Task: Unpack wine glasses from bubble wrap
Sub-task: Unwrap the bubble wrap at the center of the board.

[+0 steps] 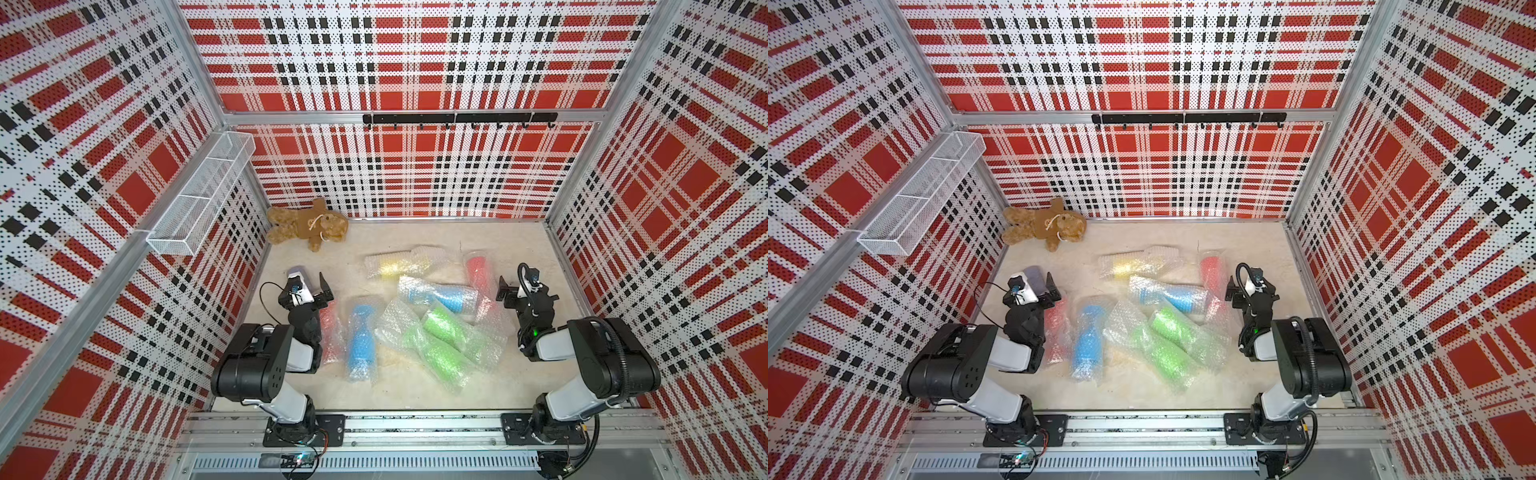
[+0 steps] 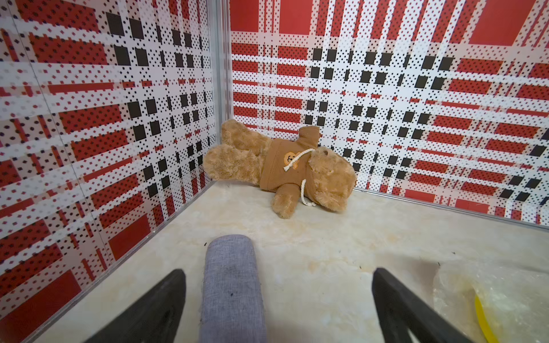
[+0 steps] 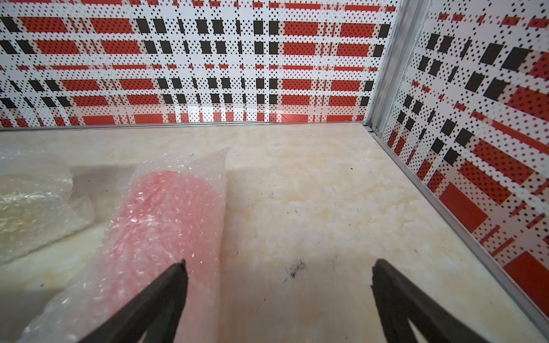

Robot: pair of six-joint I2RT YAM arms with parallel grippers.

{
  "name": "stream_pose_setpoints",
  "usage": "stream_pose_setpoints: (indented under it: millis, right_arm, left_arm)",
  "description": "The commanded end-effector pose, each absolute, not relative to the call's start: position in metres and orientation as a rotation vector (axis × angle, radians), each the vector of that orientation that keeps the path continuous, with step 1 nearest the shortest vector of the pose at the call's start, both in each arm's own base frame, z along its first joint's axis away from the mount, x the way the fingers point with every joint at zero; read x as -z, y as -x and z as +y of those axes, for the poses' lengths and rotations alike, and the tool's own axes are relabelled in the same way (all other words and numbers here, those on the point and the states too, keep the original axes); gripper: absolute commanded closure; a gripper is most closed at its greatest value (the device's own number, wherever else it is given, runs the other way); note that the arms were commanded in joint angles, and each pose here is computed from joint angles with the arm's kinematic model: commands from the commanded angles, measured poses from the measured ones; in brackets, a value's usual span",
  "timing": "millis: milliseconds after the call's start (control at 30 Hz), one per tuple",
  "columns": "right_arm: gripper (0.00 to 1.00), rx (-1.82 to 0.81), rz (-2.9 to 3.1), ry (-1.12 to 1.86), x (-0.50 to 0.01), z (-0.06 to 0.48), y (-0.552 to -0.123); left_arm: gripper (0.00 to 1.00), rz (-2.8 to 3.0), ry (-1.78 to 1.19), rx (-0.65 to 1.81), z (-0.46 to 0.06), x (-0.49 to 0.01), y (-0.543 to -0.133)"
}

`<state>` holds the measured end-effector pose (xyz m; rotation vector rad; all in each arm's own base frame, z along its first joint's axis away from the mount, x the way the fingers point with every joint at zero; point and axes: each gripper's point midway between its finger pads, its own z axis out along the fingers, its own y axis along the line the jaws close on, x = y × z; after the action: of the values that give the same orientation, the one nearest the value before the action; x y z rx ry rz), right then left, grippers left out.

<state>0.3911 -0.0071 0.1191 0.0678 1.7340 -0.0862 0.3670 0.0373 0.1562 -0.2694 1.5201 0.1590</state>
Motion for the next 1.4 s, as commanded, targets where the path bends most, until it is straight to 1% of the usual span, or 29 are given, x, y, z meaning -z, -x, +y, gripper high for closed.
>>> stream_pose_setpoints:
  millis: [0,333,1200,1300,1367]
  right_arm:
    - [0.0,0.093,1.693,-0.068,-0.13,-0.009,-0.391]
    - [0.0,0.091,1.697,-0.072,-0.129,-0.01,-0.391]
    - [0.0,0.085,1.693,-0.067,-0.131,-0.009,-0.392]
    - [0.0,0.111,1.698,-0.11,-0.135,-0.016,-0.392]
    - [0.0,0.125,1.726,-0.123,-0.148,-0.018,-0.395]
  left_arm:
    - [0.02,1.515,0.266,-0.17,0.037,-0.158,-0.369]
    - [0.02,1.495,0.278,-0.203,0.036,-0.161,-0.363]
    - [0.02,1.495,0.278,-0.2,0.037,-0.161,-0.363]
    - [0.02,1.47,0.333,-0.226,0.045,-0.174,-0.36]
    - [0.02,1.482,0.362,-0.249,0.049,-0.184,-0.363]
